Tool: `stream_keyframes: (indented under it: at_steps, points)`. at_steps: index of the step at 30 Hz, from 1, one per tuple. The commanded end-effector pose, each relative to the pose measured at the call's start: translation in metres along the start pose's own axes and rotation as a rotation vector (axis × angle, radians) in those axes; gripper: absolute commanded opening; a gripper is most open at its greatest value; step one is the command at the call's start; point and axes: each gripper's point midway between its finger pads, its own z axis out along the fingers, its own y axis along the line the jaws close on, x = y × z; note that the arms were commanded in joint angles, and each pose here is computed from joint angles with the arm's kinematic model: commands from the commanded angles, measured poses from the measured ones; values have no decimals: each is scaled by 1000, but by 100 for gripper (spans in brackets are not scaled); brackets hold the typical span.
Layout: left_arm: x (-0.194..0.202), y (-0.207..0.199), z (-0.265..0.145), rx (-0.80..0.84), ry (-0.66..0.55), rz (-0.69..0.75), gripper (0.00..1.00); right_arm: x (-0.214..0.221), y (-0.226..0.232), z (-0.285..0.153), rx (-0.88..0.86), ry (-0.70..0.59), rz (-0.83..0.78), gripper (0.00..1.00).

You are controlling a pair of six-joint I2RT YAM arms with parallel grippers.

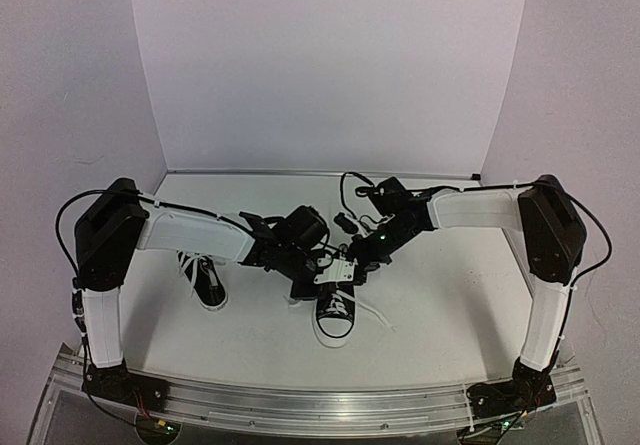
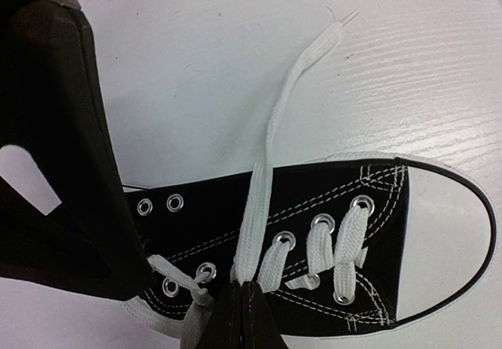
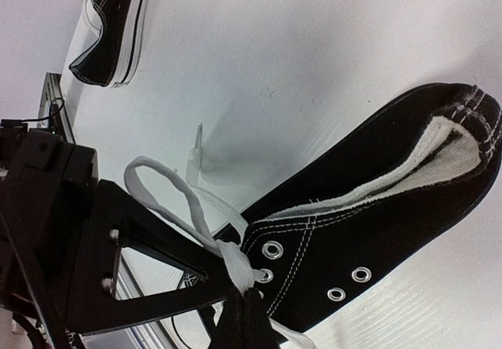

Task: Tie the shoes

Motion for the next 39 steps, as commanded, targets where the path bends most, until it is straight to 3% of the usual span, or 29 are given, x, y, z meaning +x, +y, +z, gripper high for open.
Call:
stream_keyframes:
  at_steps: [1, 11, 19, 39]
  points:
    - [-10, 9, -21, -51, -22, -13, 0, -6, 4, -3, -23, -18, -18, 0]
    - [-32, 21, -41, -97, -150, -112, 0, -12, 9, -4, -38, -26, -17, 0]
    - [-19, 40, -36, -124, -181, -267, 0, -10, 10, -6, -41, -26, -15, 0]
    - [-15, 34, -9, -66, -266, -493, 0, -19, 11, -18, -61, -71, 17, 0]
